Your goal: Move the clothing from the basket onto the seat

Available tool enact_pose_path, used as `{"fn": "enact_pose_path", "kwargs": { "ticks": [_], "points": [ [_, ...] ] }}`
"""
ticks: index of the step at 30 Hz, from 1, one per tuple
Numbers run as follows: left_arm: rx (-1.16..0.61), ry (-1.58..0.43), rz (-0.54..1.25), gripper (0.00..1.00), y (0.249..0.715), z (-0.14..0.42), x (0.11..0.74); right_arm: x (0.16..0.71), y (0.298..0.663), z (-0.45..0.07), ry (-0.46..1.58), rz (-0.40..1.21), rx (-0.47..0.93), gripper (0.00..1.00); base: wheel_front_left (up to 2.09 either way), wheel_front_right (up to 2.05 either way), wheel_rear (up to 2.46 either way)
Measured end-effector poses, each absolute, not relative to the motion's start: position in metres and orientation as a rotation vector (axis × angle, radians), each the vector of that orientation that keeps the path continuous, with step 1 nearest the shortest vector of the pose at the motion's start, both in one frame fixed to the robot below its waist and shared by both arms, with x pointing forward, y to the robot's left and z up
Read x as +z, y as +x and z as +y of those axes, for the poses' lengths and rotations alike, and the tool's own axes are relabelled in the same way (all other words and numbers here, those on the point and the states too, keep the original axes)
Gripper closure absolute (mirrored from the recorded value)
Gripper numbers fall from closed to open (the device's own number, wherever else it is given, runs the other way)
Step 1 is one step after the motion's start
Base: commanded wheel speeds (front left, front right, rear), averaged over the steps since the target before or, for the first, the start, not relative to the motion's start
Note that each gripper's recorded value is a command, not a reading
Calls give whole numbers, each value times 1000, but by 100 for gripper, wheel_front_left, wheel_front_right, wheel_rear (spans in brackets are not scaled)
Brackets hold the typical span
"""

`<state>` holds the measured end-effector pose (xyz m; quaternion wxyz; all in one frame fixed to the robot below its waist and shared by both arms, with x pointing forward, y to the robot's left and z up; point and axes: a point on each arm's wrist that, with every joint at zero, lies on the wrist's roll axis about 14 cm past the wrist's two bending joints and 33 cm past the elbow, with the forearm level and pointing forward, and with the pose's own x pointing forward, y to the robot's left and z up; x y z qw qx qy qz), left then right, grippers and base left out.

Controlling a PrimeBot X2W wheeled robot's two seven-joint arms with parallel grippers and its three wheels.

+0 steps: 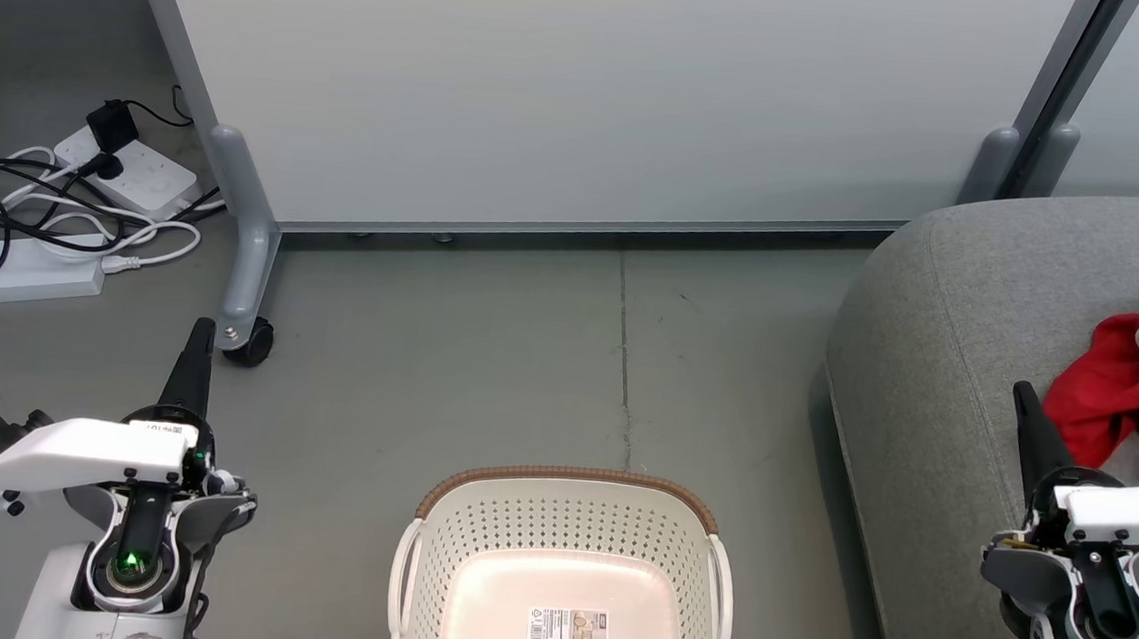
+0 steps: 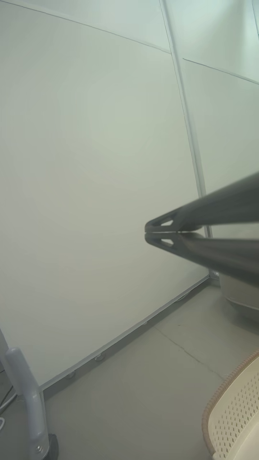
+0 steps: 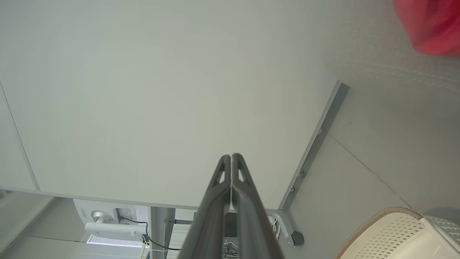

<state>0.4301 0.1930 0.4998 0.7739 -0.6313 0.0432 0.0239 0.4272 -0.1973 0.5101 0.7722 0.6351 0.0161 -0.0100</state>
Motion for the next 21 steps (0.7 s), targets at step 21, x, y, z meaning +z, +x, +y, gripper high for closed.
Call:
{"fn": "enact_pose_path", "kwargs": {
  "ticks": [21],
  "points": [
    [16, -1527, 51, 100, 442, 191, 513, 514, 437, -201, 1528, 13, -30, 100, 0, 0, 0]
  ]
}}
